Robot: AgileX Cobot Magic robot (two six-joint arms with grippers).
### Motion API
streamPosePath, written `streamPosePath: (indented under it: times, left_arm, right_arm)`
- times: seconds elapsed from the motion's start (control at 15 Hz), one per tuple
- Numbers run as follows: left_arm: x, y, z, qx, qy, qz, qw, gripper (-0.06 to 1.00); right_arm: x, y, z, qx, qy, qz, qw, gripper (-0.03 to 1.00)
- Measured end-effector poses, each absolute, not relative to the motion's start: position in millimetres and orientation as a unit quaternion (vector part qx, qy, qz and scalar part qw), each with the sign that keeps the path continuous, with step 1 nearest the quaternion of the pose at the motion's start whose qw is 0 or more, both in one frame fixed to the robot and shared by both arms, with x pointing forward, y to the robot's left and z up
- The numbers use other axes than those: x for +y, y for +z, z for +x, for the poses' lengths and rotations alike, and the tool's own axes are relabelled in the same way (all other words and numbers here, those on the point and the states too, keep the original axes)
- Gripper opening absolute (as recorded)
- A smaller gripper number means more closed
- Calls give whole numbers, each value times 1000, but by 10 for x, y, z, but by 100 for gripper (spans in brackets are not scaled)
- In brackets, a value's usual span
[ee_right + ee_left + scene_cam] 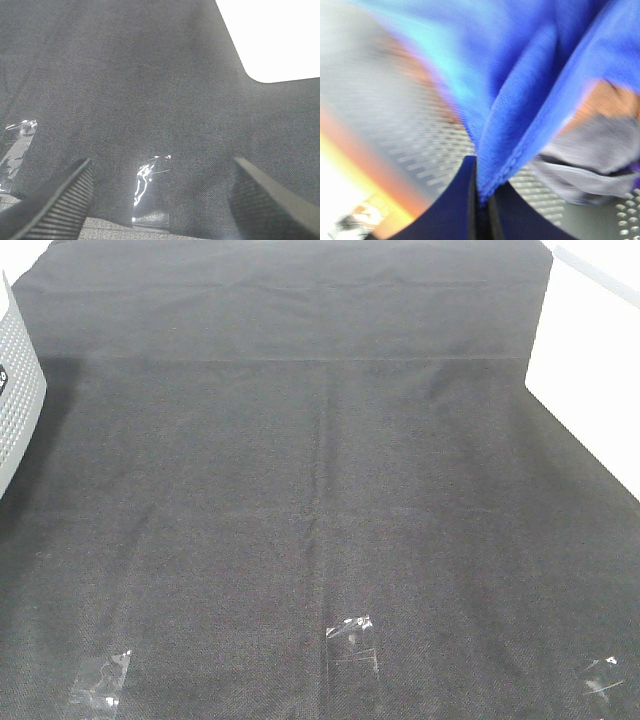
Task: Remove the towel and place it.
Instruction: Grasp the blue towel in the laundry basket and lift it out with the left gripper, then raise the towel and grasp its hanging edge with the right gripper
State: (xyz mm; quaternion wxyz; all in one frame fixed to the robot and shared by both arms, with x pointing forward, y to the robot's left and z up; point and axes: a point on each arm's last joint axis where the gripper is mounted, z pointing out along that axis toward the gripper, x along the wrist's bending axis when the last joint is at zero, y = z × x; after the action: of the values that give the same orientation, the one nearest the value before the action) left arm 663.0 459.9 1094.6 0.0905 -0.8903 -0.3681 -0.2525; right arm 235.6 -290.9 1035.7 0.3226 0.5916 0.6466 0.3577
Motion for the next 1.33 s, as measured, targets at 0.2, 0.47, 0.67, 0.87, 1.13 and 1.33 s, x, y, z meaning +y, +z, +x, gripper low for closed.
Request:
streamPosePath:
  times: [0.2,0.47,0.67,0.87,1.13,1.33]
  left_arm:
    - [4317,11497,6492,-374,-321,-867,68,0]
    - [3952,12050,6220,-338,-390,-854,67,0]
    - [3758,12436,5992,-318,-456,-829,61,0]
    - [3454,12858,5685,-281,-532,-798,32,0]
    - [2993,13180,5367,-217,-585,-781,-28,0]
    - [2560,13253,5227,-148,-592,-790,-70,0]
  right_arm:
    - [-2909,10357,2356,647,358,592,323,72]
    - [-2909,10357,2356,647,358,592,323,72]
    - [-2909,10357,2356,647,358,592,323,72]
    - [-2909,10357,2356,647,358,592,323,72]
    - [-2909,10357,2356,647,358,592,323,72]
    - [-2882,10392,2378,646,373,586,317,72]
